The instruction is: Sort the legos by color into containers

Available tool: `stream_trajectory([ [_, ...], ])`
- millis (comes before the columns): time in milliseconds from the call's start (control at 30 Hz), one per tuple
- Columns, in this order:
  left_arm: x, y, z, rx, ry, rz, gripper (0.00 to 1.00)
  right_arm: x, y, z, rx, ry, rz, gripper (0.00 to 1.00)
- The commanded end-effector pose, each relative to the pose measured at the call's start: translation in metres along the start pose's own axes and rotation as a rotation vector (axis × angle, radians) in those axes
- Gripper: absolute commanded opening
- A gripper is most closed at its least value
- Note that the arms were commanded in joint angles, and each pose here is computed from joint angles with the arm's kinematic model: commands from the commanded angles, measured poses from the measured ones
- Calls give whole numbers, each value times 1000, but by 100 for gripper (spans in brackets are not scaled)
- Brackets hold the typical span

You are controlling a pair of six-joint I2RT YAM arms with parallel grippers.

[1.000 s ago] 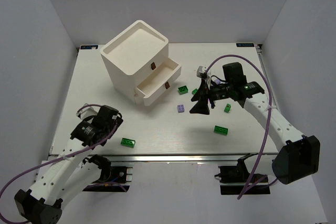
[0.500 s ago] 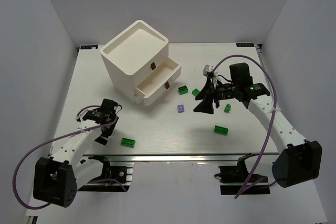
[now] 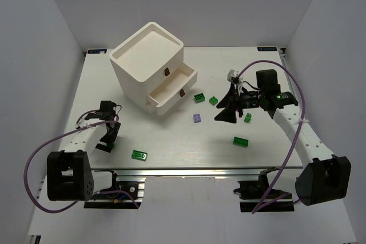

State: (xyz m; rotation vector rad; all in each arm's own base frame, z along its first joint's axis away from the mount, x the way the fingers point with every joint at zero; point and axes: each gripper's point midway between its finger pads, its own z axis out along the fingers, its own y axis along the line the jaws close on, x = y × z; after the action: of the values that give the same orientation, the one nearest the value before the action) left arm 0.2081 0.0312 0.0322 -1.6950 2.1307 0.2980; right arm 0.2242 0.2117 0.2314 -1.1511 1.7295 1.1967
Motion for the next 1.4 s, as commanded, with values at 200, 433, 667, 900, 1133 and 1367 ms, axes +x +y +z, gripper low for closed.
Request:
stream_trajectory([
  [200, -15, -4, 12, 12, 7, 18, 84, -3, -3, -3, -4, -27, 9, 73],
  [433, -13, -7, 20, 36, 32, 32, 72, -3, -8, -4, 12, -31, 23, 72],
  [667, -10, -18, 19, 104, 62, 52, 53, -1, -10, -4, 19, -32, 32, 72],
  [900, -11, -36, 5, 222, 78, 79, 30, 0, -12, -5, 26, -34, 39, 70],
  [1133, -5, -65, -38, 462, 117, 217, 9, 0, -14, -6, 35, -39, 35, 69],
  [1367, 10, -93, -131, 950, 149, 402, 0, 3, -19, -4, 51, -36, 42, 68],
])
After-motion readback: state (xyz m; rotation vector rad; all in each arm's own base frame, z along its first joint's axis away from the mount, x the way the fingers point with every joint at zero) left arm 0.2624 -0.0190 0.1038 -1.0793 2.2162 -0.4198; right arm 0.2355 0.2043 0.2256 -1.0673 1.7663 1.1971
